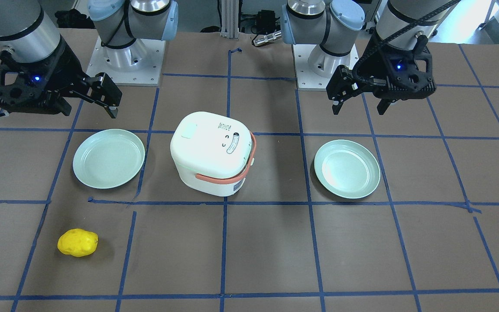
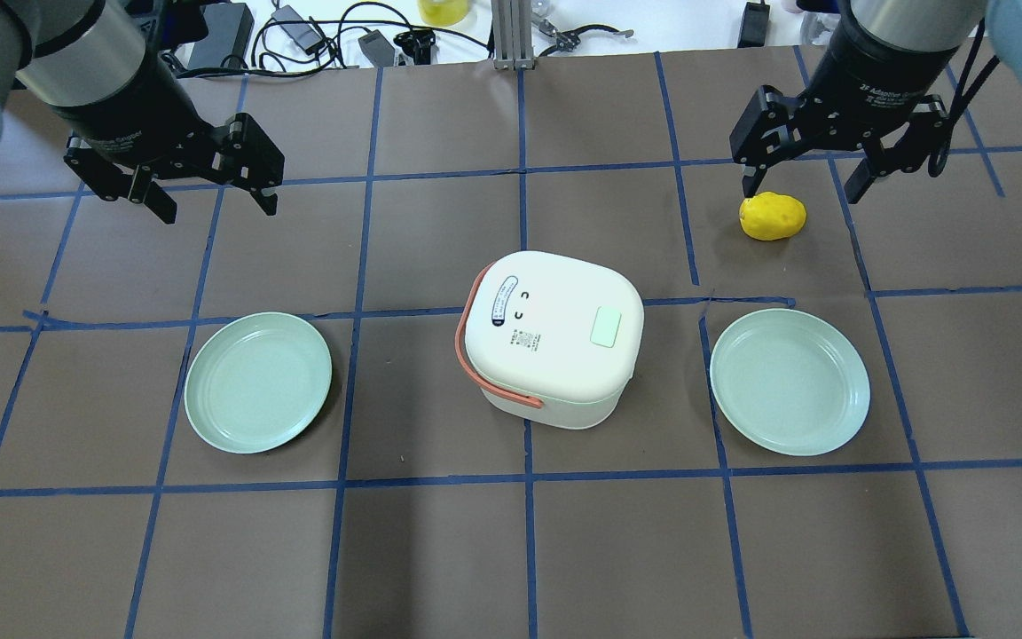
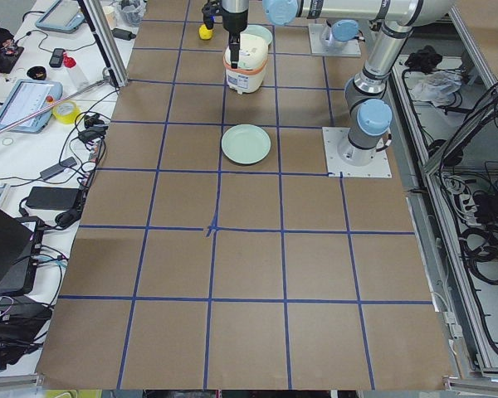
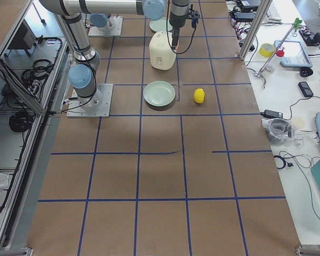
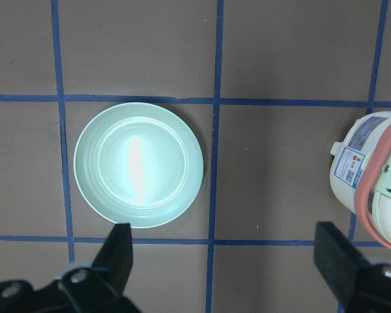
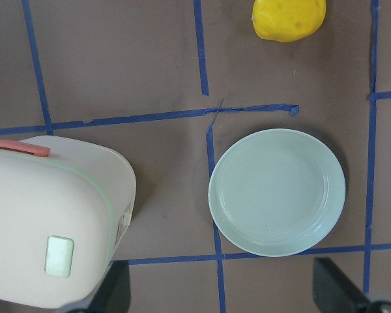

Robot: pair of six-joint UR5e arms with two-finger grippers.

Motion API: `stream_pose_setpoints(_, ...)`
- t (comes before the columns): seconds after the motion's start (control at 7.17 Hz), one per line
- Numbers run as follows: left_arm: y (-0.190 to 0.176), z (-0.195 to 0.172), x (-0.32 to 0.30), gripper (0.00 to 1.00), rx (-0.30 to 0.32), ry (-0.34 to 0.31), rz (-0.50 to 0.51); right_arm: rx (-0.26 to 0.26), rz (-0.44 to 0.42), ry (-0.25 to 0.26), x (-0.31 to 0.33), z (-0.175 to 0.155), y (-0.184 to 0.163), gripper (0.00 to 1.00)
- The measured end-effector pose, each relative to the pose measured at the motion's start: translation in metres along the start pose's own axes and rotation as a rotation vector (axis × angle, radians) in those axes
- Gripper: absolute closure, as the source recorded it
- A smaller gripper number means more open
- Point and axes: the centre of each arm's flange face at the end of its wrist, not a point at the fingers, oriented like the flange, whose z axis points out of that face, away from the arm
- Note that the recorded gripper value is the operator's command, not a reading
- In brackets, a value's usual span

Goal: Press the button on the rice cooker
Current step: 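Move the right gripper down onto the rice cooker's lid button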

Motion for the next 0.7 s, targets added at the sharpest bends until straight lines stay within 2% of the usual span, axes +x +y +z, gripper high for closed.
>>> stream_pose_setpoints(0.14,0.0,0.0,0.0,0.0,0.0,0.0,0.0,-0.007,0.021,-0.004,-0.007,0.004,0.003,0.89)
stream_pose_setpoints(0.28,0.0,0.0,0.0,0.0,0.0,0.0,0.0,-0.019,0.036,-0.004,-0.022,0.011,0.008,1.0)
stream_pose_setpoints(0.42,0.0,0.0,0.0,0.0,0.0,0.0,0.0,-0.036,0.047,-0.006,-0.037,0.021,0.013,1.0)
stream_pose_setpoints(0.7,0.0,0.0,0.0,0.0,0.001,0.0,0.0,-0.069,0.111,-0.081,-0.062,0.04,0.022,1.0)
